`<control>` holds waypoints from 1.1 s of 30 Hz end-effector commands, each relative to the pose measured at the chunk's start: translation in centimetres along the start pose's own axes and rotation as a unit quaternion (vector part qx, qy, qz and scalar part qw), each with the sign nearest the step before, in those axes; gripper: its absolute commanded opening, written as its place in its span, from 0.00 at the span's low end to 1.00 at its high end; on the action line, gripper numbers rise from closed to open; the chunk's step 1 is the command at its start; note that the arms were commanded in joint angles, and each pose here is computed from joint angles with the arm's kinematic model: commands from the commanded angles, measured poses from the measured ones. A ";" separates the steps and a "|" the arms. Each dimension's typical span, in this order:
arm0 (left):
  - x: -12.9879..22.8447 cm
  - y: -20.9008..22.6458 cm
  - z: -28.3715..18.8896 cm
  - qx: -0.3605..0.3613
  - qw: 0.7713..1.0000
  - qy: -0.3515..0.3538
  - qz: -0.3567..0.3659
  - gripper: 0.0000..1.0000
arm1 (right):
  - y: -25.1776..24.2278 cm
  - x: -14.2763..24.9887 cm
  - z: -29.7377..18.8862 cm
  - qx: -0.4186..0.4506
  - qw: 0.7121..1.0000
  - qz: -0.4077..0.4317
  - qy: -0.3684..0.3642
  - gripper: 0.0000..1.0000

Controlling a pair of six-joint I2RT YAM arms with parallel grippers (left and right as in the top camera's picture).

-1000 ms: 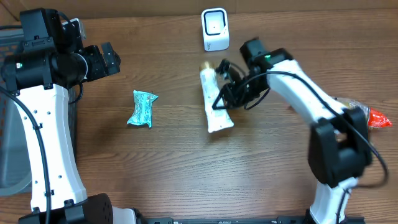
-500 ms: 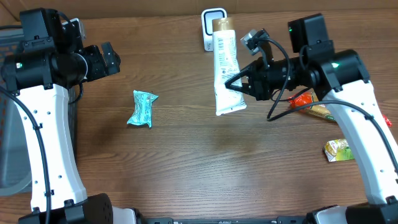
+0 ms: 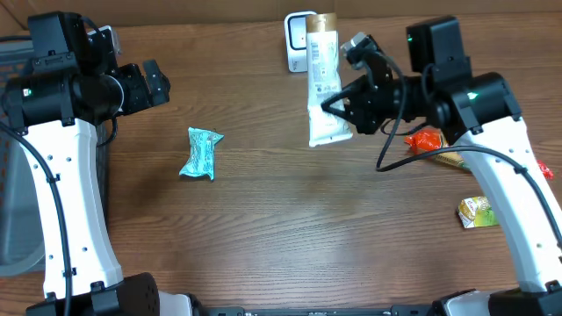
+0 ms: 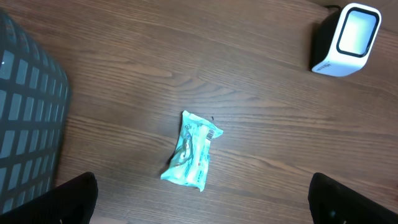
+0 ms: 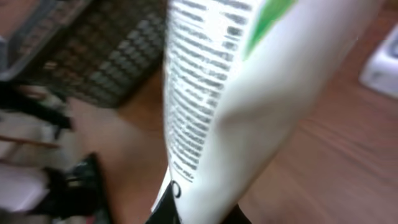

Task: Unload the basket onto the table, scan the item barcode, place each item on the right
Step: 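Lift the white tube upright toward the scanner, then hold the white tube barcode in front of the scanner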

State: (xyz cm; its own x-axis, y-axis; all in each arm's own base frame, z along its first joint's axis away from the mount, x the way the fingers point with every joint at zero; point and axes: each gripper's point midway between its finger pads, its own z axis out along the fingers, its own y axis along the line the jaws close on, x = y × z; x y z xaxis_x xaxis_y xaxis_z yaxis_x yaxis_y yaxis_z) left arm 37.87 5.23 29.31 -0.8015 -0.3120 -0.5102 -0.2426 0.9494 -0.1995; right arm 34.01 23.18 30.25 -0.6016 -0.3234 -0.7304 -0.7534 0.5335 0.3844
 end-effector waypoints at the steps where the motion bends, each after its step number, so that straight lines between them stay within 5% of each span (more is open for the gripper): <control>1: -0.4 -0.2 -0.5 0.002 1.000 -0.008 0.013 1.00 | -4.6 -1.0 0.3 0.183 0.983 -0.017 -0.001 0.04; 4: -0.4 -0.2 -0.5 0.002 1.000 -0.008 0.013 1.00 | -7.9 -1.7 0.9 0.294 0.955 -0.038 -0.001 0.04; 6: -0.4 -0.2 -0.5 0.002 1.000 -0.008 0.013 0.99 | -11.4 -3.2 0.6 0.416 0.907 -0.069 -0.010 0.04; 10: -0.4 -0.2 -0.5 0.002 1.000 -0.008 0.013 1.00 | -15.0 -5.6 0.6 0.525 0.835 -0.165 0.000 0.04; 21: -0.4 -0.2 -0.5 0.002 1.000 -0.008 0.013 1.00 | -23.4 -9.1 4.4 0.636 0.688 -0.347 0.040 0.04; 25: -0.4 -0.2 -0.5 0.002 1.000 -0.008 0.013 1.00 | -26.9 -7.4 5.6 0.647 0.657 -0.378 0.085 0.04; 33: -0.4 -0.2 -0.5 0.002 1.000 -0.008 0.013 1.00 | -30.5 -4.0 9.4 0.638 0.648 -0.398 0.118 0.04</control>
State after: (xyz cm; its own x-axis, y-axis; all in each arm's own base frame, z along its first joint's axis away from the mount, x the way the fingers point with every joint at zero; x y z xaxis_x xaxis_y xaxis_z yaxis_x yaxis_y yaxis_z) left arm 37.83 5.24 29.29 -0.8023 -0.3125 -0.5086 -0.2434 0.9492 -0.1994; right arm 61.65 14.92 14.76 -0.3130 -0.9146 -0.2560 -0.1467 0.3128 -0.9384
